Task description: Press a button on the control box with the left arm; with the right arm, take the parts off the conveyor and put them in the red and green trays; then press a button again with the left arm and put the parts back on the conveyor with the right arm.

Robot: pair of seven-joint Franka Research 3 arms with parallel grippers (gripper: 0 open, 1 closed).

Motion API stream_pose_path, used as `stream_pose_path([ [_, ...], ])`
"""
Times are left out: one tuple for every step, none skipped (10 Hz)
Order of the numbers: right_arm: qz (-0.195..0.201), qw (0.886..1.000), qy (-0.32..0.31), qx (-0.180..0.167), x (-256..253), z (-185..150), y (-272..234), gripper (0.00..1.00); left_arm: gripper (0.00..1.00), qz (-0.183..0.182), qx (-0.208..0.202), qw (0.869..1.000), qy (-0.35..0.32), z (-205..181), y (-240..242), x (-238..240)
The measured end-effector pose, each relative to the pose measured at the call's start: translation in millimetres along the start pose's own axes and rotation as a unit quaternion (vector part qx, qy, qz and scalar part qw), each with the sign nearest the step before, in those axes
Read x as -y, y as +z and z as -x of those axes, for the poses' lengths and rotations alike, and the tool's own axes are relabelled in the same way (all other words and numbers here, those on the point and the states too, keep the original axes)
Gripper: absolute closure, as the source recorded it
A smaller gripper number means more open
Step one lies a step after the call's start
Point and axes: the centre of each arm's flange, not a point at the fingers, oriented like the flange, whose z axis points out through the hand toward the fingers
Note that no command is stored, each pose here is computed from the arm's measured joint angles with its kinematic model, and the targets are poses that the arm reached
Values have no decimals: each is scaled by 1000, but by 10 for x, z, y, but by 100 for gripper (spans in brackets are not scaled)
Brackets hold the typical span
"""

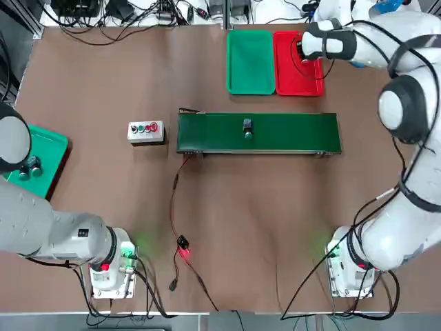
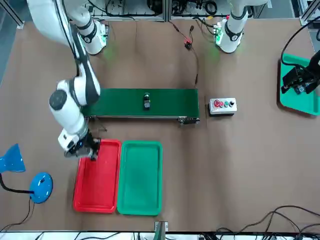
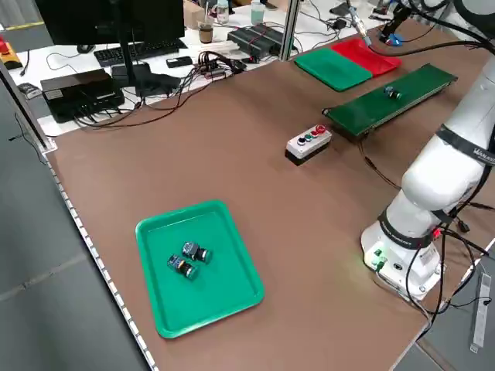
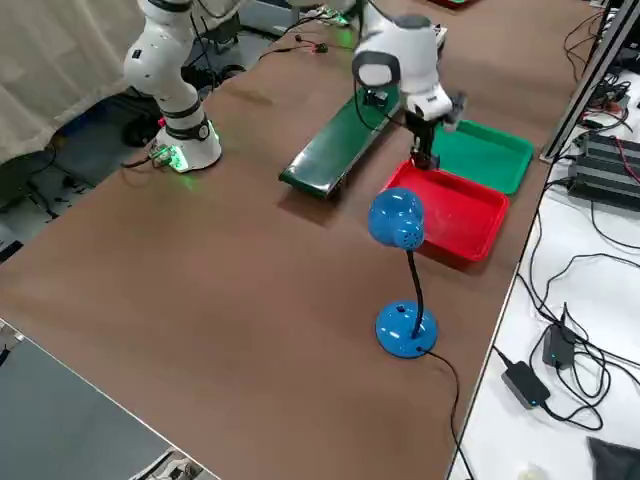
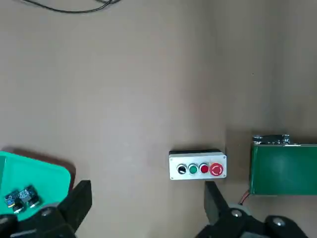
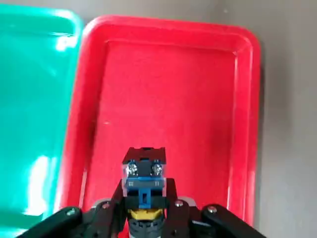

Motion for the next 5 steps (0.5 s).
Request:
stream_pose_path([
  [4,1000,7,3,-72,-97,229,67,0,0,0,1000,1,0,0,-10],
  [9,1000,7,8,-87,-146,462,67,0,0,0,1000,2,0,-1,-26],
  [14,1000,6,19,-92,-125,700,67,0,0,0,1000,3,0,-2,-36],
  [17,999,4,32,-90,-53,929,67,0,0,0,1000,4,0,-2,-39],
  [19,999,1,38,-63,-3,1097,67,0,0,0,1000,4,0,-2,-43],
])
